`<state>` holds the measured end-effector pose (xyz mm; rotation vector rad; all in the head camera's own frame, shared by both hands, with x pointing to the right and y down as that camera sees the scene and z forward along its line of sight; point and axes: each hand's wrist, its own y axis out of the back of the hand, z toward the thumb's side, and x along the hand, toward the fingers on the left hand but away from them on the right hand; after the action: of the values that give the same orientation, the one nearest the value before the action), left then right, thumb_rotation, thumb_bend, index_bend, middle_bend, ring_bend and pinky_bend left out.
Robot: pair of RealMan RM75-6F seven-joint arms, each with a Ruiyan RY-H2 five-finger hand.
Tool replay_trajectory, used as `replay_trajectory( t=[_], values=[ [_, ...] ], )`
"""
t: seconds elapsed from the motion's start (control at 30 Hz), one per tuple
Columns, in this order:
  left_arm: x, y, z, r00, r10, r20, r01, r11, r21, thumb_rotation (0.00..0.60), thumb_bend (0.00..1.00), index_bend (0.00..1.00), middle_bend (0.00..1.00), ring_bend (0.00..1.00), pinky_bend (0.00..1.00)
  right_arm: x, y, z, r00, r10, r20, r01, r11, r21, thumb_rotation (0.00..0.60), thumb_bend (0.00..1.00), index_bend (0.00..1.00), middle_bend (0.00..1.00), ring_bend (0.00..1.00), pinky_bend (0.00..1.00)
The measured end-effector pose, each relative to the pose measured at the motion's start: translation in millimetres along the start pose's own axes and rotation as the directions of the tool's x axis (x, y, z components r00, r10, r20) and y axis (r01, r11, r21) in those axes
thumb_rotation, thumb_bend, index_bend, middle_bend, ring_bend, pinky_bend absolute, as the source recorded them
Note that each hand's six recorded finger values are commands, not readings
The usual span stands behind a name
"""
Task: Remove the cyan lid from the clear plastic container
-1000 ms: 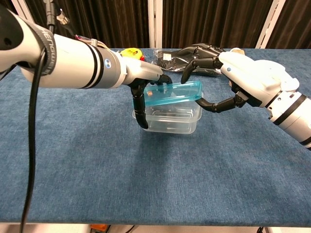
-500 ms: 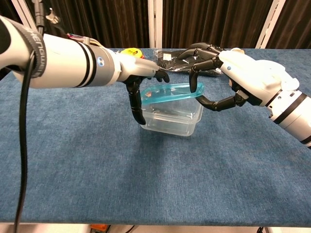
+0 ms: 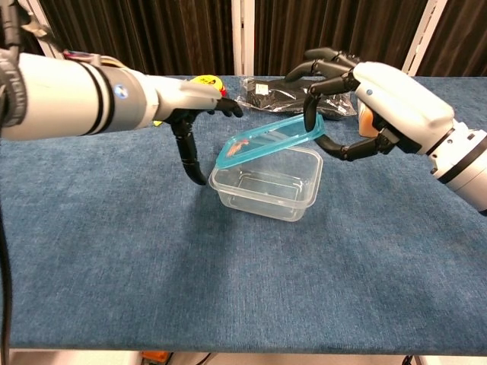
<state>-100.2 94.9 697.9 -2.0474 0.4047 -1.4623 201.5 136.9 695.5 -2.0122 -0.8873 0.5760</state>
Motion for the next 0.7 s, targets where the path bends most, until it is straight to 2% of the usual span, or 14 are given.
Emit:
replay_trajectory(
  t=[0.4, 0.7],
  values=[
    [-7.2, 0.9, -52.7, 0.994, 0.056, -0.091, -0.061, 0.997, -0.046, 0.600, 0.05, 0.00, 0.00, 0.00, 0.06, 0.3, 39.2, -2.6, 0.993, -0.122, 0.000, 0.122, 0.992, 0.044, 0.600, 0.67, 0.70, 0.20, 0.00, 0.00],
    [-16.7, 14.2, -94.1, 0.982, 0.112, -0.153, -0.120, 0.992, -0.042, 0.600, 0.05, 0.00, 0.00, 0.00, 0.05, 14.9, 82.9, -28.0, 0.979, -0.194, 0.069, 0.185, 0.976, 0.117, 0.600, 0.67, 0.69, 0.20, 0.00, 0.00]
  ],
)
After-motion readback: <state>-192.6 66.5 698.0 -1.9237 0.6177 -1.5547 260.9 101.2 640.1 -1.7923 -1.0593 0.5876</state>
